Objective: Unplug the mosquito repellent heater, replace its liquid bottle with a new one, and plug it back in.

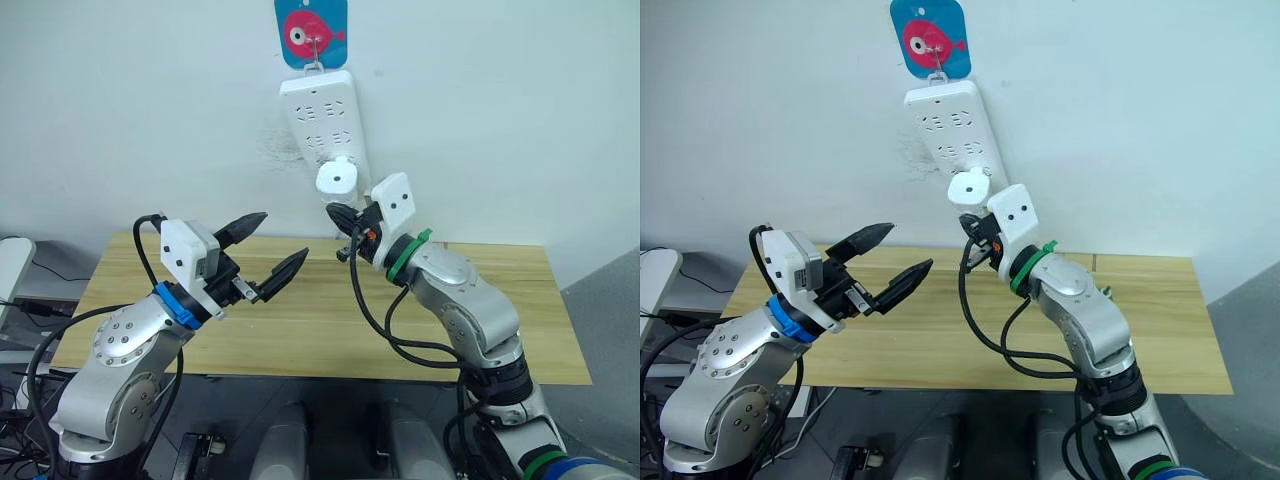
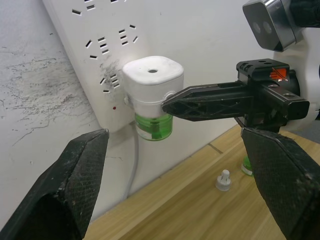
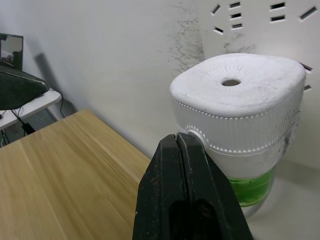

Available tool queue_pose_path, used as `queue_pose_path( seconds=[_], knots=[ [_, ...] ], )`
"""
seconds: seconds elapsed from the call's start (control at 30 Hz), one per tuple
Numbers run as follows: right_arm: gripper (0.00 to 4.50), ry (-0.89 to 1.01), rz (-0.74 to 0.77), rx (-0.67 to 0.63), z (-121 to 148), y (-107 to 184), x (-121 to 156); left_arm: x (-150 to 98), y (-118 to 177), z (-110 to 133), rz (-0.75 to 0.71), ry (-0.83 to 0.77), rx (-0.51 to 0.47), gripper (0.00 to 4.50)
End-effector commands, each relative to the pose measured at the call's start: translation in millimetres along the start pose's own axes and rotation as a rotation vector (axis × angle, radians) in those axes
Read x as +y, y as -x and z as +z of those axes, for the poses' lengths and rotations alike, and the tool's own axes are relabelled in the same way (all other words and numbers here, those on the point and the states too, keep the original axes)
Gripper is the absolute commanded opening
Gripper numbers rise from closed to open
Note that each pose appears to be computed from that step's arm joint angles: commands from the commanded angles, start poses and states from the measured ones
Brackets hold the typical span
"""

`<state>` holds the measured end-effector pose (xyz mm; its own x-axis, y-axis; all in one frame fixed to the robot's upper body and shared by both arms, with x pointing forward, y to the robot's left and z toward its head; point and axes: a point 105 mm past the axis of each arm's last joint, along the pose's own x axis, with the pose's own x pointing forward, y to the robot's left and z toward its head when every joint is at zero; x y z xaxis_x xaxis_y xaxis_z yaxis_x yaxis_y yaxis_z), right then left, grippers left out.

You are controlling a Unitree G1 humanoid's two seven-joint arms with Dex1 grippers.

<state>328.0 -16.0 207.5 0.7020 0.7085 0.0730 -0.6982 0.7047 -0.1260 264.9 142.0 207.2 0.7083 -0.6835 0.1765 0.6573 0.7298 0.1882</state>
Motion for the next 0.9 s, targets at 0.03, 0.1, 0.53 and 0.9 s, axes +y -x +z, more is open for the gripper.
queue_pose_path(
  seconds=[0.03,0.1,0.53,0.9],
  knots=[
    [0.01,0.029,-0.079,-0.044,10.9,11.1,-21.9,-6.1,-2.1,8.8,-0.016,-0.028,-0.034,4.5],
    [0.01,0.036,-0.091,-0.041,10.8,12.8,-26.8,-6.2,-2.9,8.7,-0.017,-0.028,-0.035,4.5],
    [0.01,-0.034,-0.028,-0.105,25.1,12.8,-15.9,-9.4,-7.1,10.3,-0.033,-0.025,-0.043,4.5],
    [0.01,-0.095,-0.02,-0.09,21.7,15.2,-15.5,-10.3,-7.9,10.3,-0.038,-0.027,-0.043,4.5]
  ],
)
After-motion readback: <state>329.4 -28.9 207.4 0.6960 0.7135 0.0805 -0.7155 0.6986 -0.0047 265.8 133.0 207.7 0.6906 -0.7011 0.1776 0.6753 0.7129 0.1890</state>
